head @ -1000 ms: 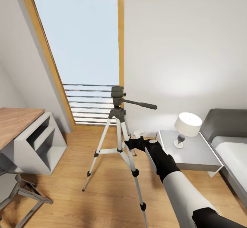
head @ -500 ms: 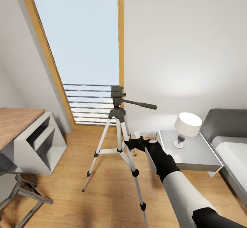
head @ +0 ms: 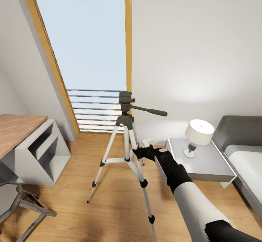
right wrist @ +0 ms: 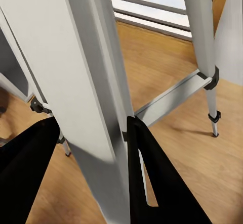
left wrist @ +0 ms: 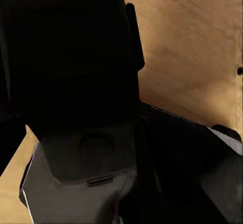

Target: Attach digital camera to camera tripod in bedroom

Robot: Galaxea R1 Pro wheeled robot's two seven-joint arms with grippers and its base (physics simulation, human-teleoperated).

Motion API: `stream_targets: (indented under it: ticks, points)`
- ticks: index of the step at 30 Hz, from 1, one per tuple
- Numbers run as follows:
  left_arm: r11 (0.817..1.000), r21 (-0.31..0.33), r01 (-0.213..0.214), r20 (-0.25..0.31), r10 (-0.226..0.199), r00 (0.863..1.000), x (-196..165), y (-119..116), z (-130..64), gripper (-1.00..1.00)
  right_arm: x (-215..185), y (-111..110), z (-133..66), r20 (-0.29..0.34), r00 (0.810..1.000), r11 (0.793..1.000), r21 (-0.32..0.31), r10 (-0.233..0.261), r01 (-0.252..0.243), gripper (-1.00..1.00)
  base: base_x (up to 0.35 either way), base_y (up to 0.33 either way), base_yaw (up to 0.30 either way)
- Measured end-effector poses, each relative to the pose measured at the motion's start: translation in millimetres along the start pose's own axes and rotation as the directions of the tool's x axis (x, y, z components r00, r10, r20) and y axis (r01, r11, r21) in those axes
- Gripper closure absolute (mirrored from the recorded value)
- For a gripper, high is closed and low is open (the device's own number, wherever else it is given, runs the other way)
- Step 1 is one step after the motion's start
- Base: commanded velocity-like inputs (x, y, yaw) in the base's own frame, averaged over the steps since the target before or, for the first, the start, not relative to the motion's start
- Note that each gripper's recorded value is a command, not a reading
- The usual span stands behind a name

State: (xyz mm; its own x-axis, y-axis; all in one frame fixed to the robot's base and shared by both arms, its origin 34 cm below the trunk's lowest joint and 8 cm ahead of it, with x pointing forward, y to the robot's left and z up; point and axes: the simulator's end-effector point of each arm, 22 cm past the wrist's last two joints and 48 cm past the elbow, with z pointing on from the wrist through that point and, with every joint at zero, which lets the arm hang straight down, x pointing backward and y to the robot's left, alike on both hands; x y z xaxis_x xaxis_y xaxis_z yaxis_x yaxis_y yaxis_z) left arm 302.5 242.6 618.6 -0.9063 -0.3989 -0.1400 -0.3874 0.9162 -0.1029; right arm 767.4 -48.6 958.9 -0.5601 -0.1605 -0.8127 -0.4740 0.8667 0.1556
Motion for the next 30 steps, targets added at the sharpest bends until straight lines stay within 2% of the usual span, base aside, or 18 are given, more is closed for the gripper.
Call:
stream_targets:
  ticks: [4,6,7,8,9,11,12,18,21,26,28,29,30]
  points:
    - [0.994,0.109,-0.033,0.004,0.033,0.999,-43.7,-36.0,-12.1,1.0,2.8,-8.1,-0.5,0.012,1.0,1.0,0.004,0.007,-0.007,1.0,0.0,0.0,0.0]
    - [0.982,0.173,-0.07,0.024,0.067,0.997,-76.2,-58.8,-28.1,1.0,4.7,-12.7,-1.1,0.016,1.0,1.0,0.011,-0.005,0.005,1.0,0.0,0.0,0.0]
    - [0.982,0.147,-0.117,0.009,0.117,0.993,-96.6,-48.1,-41.0,1.0,5.7,-13.5,-0.9,0.02,1.0,1.0,0.004,-0.012,0.012,1.0,0.0,0.0,0.0]
    - [0.97,0.188,-0.155,0.059,0.147,0.987,-119.9,-73.5,-57.6,1.0,6.3,-13.9,-0.9,0.021,1.0,1.0,0.005,-0.01,0.01,1.0,0.0,0.0,0.0]
    - [0.953,0.245,-0.178,0.113,0.154,0.982,-141.5,-106.2,-78.8,1.0,7.1,-14.8,-0.9,0.021,1.0,1.0,0.006,-0.006,0.006,1.0,0.0,0.0,0.0]
    - [0.952,0.231,-0.201,0.138,0.173,0.975,-158.8,-112.7,-94.2,1.0,7.7,-15.4,-1.3,0.021,1.0,1.0,0.005,-0.007,0.007,1.0,0.0,0.0,0.0]
    - [0.954,0.213,-0.213,0.169,0.179,0.969,-179.3,-118.5,-111.6,1.0,8.4,-16.7,-1.5,0.021,1.0,1.0,0.003,-0.006,0.006,1.0,0.0,0.0,0.0]
    - [0.969,0.154,-0.192,0.222,0.155,0.963,-235.4,-119.6,-165.2,1.0,9.3,-20.9,-2.7,0.022,1.0,1.0,0.005,-0.005,0.005,1.0,0.0,0.0,0.0]
    - [0.969,0.162,-0.184,0.252,0.14,0.958,-269.8,-129.0,-192.4,1.0,9.2,-22.0,-3.1,0.023,1.0,1.0,0.005,-0.006,0.006,1.0,0.0,0.0,0.0]
    - [0.962,0.19,-0.194,0.357,0.116,0.927,-360.8,-151.5,-256.2,1.0,9.4,-22.3,-3.3,0.022,1.0,1.0,0.004,-0.008,0.008,1.0,0.0,0.0,0.0]
    - [0.956,0.201,-0.216,0.421,0.115,0.9,-403.0,-166.2,-292.4,1.0,9.5,-22.2,-3.4,0.022,1.0,1.0,0.004,-0.008,0.008,1.0,0.0,0.0,0.0]
    - [0.959,0.186,-0.214,0.437,0.115,0.892,-429.4,-166.1,-308.5,1.0,9.3,-22.4,-3.2,0.022,1.0,1.0,0.003,-0.009,0.009,1.0,0.0,0.0,0.0]
    - [0.952,0.201,-0.23,0.534,0.091,0.841,-484.4,-186.9,-364.0,1.0,9.3,-22.6,-3.1,0.022,1.0,1.0,0.004,-0.009,0.009,1.0,0.0,0.0,0.0]
